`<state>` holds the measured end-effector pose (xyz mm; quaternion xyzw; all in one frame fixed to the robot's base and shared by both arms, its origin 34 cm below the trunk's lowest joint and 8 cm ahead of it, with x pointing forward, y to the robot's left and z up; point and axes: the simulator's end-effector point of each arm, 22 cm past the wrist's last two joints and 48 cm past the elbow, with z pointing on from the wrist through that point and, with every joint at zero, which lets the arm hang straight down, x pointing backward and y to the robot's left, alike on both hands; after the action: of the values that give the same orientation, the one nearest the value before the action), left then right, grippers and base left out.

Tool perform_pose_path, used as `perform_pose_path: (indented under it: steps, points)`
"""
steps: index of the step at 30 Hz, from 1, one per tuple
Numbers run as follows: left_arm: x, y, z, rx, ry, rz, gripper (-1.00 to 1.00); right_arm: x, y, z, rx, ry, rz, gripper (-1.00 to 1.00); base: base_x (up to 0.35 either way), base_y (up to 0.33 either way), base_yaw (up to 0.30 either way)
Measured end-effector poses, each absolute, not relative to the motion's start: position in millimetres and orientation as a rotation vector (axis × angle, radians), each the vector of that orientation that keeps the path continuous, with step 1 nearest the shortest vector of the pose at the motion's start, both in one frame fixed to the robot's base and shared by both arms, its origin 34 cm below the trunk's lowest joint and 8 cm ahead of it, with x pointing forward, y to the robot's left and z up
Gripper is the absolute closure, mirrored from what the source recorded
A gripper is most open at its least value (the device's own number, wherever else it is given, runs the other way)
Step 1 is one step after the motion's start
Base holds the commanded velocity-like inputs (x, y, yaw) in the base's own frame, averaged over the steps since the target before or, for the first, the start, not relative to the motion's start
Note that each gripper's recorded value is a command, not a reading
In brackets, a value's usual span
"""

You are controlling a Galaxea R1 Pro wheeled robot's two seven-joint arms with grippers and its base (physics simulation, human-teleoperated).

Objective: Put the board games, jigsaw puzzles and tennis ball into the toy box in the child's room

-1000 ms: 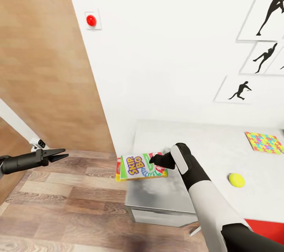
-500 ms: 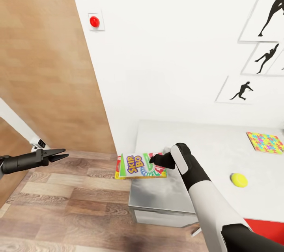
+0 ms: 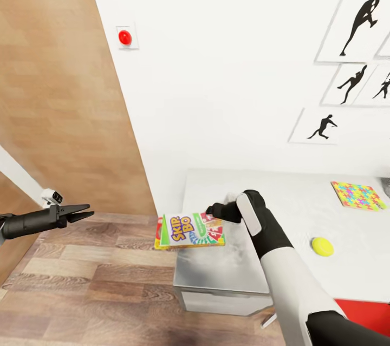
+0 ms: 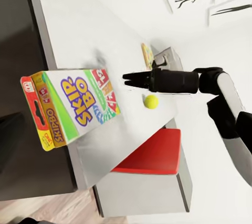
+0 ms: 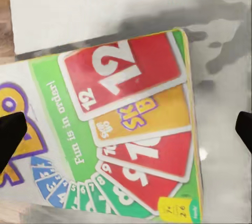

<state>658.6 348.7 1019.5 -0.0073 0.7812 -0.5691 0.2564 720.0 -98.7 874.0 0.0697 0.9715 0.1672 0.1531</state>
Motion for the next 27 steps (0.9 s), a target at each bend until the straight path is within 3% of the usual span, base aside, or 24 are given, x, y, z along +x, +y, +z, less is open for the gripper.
perform_pose_path:
  steps: [11,27]
  points:
    - [658.3,348.4,1028.5,-0.005,2.108,-1.539,-1.0,743.5,-92.4,935.7,0.173,2.603,0.568,-1.0,0.0,0.0,-0.071]
    - [658.2,347.8,1030.2,0.016,2.101,-1.528,-1.0,641.9,-64.5,1032.5,0.044,2.022,1.309,-1.0,0.0,0.0,-0.006]
